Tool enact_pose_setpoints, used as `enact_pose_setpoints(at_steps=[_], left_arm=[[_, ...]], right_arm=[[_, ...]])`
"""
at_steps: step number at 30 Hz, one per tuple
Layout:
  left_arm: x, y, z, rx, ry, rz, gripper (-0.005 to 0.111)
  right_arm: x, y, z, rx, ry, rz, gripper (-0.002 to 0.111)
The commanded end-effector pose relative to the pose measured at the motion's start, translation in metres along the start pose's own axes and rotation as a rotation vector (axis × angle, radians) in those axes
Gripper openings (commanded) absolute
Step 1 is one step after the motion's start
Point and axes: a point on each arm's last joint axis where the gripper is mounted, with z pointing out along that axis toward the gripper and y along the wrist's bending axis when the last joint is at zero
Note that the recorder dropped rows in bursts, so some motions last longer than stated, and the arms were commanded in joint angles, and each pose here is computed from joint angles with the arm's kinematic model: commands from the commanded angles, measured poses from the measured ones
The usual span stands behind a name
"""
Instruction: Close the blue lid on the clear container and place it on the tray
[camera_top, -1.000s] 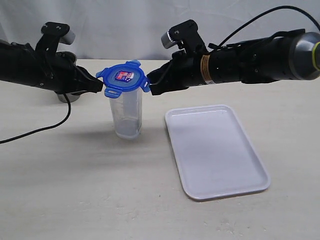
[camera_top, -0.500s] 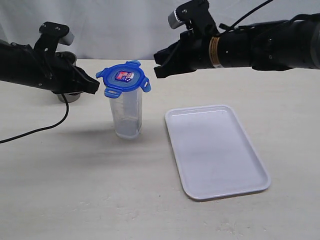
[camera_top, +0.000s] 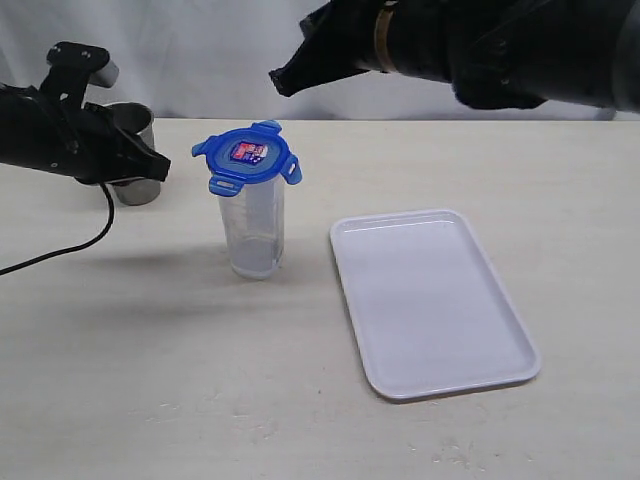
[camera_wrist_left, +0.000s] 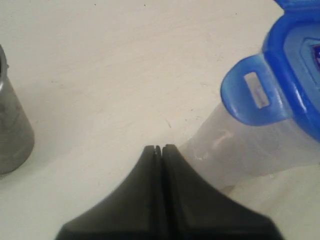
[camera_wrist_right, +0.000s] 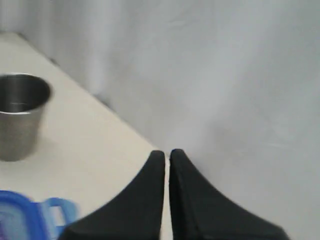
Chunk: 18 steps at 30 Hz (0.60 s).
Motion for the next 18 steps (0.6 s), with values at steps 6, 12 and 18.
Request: enact_pose_setpoints(at_steps=[6,12,18], left_arm=[[0.007,-0.005,-0.001,0.069,0.069,0.259,0.0],[0.023,-0.007,0.004,0.098,0.045,0.347,0.0],[0.028,-0.011,0.0,0.238,-0.07,0.398,0.0]], right_arm=[[0.027,-0.045,0.005,0.247,0.35,0.052,0.004],[0.023,-0.068,-0.003,-0.159,0.387,0.179,0.004],[-0.033,-0.024,-0.025,-0.53,0.283,0.162,0.004]])
